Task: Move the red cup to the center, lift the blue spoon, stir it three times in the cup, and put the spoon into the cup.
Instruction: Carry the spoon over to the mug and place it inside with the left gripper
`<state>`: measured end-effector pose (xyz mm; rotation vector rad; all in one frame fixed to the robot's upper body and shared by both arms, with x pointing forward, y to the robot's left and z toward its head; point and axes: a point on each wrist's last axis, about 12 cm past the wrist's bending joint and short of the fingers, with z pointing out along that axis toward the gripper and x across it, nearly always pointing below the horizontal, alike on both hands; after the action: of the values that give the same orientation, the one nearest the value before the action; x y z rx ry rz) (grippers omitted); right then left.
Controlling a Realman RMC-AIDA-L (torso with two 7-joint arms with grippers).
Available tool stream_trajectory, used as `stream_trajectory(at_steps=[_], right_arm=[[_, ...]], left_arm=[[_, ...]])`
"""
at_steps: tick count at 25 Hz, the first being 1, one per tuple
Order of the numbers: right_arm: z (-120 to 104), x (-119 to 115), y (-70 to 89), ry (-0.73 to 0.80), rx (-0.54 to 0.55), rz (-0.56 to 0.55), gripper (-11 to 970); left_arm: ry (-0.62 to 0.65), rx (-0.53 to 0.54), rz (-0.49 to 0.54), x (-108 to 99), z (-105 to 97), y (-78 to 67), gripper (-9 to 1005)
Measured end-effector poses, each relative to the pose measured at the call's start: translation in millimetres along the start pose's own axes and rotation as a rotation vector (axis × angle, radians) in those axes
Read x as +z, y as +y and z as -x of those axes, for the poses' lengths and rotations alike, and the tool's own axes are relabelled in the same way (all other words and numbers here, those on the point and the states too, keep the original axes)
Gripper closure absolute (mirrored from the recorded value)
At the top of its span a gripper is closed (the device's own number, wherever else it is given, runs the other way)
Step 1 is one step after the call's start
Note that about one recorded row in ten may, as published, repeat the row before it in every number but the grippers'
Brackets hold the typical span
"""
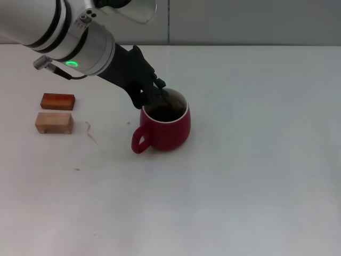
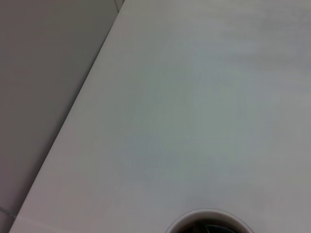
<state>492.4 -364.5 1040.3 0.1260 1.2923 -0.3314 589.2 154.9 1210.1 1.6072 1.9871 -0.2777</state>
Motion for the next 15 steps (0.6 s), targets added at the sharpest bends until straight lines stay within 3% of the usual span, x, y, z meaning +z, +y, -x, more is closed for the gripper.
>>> stream_trajectory(at_steps=[15], right_arm=[[0, 0, 0.0, 0.0, 0.0, 0.0, 297]], left_arm=[[0.103, 0.016, 0.056, 0, -14, 1.2, 854]])
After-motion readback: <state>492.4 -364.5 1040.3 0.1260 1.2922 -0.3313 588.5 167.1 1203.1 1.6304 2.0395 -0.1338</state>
